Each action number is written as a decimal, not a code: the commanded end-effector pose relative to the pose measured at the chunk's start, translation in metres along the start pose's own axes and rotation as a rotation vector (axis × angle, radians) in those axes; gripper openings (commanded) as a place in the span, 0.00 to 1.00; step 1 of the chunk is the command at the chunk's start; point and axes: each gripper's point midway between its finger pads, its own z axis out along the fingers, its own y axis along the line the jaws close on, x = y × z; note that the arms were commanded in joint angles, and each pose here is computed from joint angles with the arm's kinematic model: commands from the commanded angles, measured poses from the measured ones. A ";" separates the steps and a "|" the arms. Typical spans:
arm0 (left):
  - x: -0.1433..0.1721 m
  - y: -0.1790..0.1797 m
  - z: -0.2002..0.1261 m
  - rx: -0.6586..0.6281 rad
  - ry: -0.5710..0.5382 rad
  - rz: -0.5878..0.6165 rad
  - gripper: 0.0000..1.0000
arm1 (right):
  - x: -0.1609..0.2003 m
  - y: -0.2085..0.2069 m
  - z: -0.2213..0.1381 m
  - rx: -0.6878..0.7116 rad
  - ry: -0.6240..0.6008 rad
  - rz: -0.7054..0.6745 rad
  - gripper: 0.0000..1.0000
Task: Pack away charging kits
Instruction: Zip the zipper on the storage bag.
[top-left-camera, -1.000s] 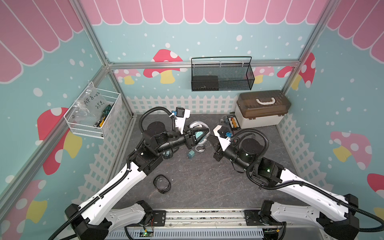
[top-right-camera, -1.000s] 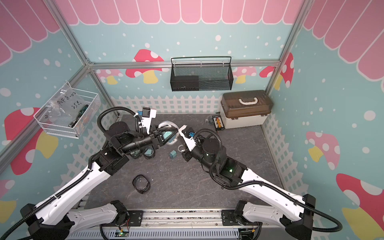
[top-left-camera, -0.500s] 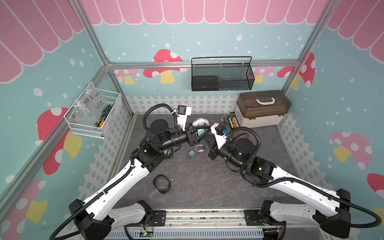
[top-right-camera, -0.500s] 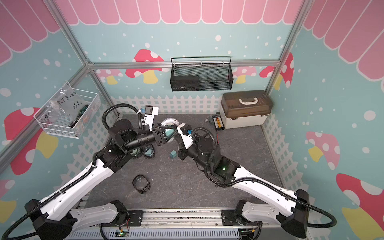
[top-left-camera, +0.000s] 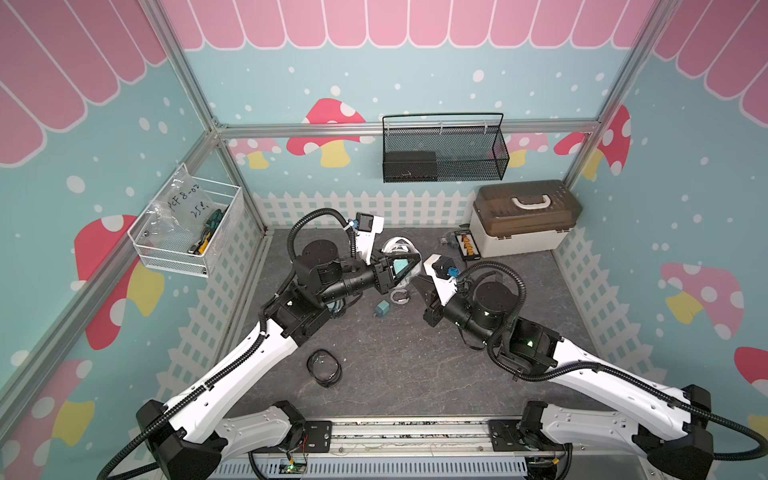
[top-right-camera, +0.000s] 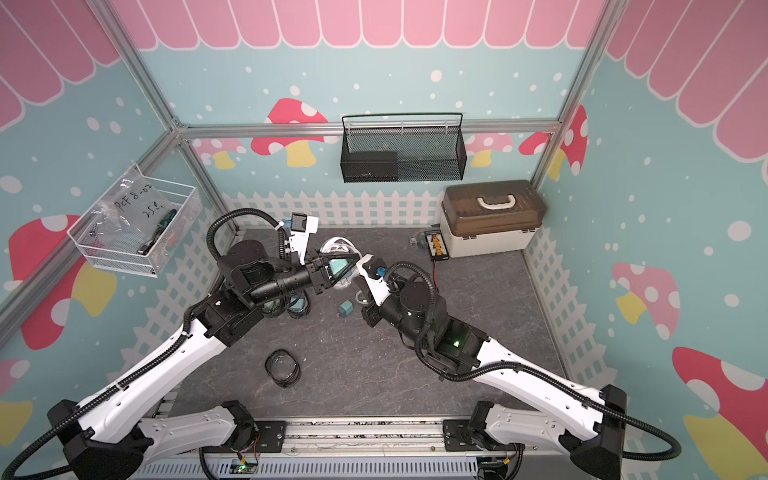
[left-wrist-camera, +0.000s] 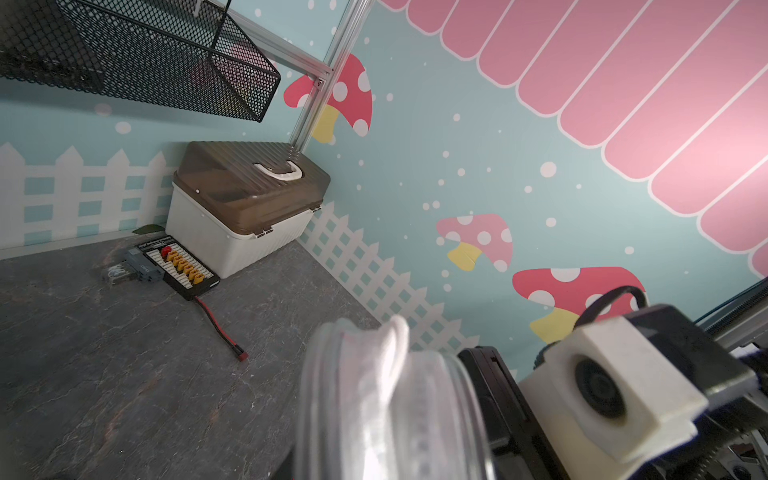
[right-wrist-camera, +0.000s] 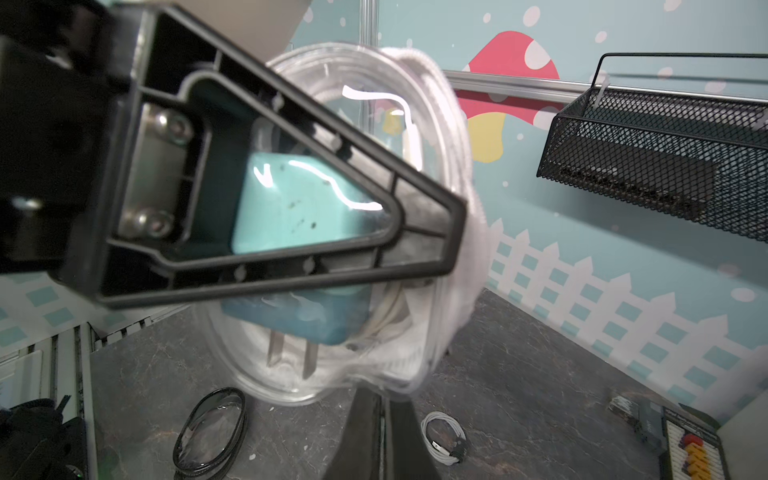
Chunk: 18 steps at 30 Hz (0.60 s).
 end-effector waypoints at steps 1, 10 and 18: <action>0.023 -0.003 -0.008 0.010 0.086 -0.006 0.00 | -0.022 -0.025 -0.011 0.095 -0.061 -0.039 0.00; 0.041 -0.001 -0.012 0.012 0.150 -0.006 0.00 | -0.037 -0.040 -0.007 0.137 -0.073 -0.105 0.00; 0.058 0.016 -0.010 -0.037 0.193 -0.017 0.00 | -0.053 -0.040 -0.016 0.118 -0.106 -0.164 0.00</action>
